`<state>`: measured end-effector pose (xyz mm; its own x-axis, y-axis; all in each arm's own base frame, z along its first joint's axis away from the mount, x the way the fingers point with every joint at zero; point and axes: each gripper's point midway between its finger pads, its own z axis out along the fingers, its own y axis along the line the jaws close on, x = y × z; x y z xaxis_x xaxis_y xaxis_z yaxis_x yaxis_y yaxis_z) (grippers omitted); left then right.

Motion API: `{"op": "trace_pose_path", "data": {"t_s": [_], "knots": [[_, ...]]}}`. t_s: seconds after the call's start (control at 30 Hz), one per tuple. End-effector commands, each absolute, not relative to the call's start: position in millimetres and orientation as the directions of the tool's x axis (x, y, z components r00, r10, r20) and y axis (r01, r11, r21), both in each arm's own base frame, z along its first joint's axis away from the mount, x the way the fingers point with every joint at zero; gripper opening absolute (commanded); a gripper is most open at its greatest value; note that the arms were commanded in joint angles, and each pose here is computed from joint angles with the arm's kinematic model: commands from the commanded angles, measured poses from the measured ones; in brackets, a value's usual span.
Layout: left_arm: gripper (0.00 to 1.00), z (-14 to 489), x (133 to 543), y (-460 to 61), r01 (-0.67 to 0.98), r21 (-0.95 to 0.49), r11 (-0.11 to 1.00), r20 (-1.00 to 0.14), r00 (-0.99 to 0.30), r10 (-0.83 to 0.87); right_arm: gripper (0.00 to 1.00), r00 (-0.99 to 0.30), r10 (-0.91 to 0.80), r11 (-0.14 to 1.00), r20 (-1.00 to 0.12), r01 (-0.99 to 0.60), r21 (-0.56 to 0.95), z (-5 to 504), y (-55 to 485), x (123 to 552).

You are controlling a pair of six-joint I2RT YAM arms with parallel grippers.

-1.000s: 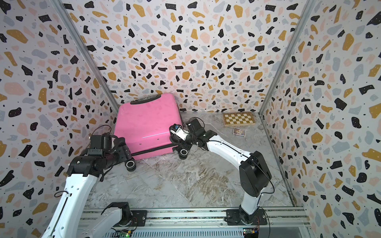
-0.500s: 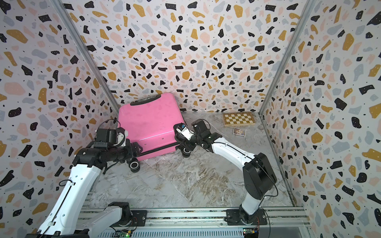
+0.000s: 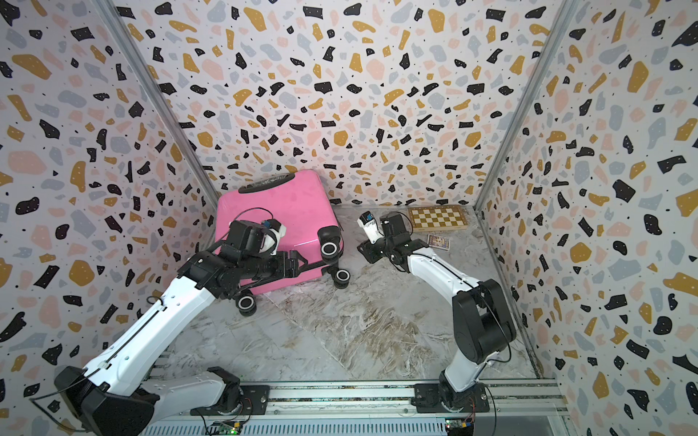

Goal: Close the suitcase zippers
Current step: Adjust the suitcase at the center of the board.

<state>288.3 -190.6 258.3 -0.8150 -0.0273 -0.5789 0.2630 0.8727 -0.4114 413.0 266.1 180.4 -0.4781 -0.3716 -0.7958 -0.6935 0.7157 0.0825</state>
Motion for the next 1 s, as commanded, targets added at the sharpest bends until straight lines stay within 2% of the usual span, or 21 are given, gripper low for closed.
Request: {"op": "trace_pose_path", "data": {"t_s": [0.0, 0.1, 0.33, 0.63, 0.8, 0.97], "knots": [[0.84, 274, 308, -208, 0.271, -0.414, 0.869, -0.633, -0.772, -0.060, 0.43, -0.472, -0.349, 0.737, -0.810, -0.672, 0.074, 200, 274, 431], [0.84, 270, 318, -221, 0.280, -0.414, 0.866, -0.626, -0.778, -0.048, 0.40, -0.453, -0.376, 0.703, -0.808, -0.708, 0.070, 200, 292, 433], [0.85, 256, 334, -248, 0.326, -0.416, 0.849, -0.615, -0.788, 0.001, 0.36, -0.397, -0.443, 0.611, -0.804, -0.790, 0.053, 202, 337, 405], [0.85, 227, 339, -259, 0.340, -0.413, 0.845, -0.576, -0.816, 0.047, 0.35, -0.409, -0.448, 0.575, -0.795, -0.813, 0.094, 193, 352, 385], [0.85, 223, 338, -261, 0.361, -0.375, 0.854, -0.582, -0.808, 0.086, 0.31, -0.424, -0.432, 0.554, -0.796, -0.821, 0.137, 195, 356, 377], [0.83, 227, 333, -268, 0.402, -0.338, 0.851, -0.595, -0.792, 0.138, 0.20, -0.443, -0.413, 0.522, -0.796, -0.831, 0.192, 196, 359, 365]]}}
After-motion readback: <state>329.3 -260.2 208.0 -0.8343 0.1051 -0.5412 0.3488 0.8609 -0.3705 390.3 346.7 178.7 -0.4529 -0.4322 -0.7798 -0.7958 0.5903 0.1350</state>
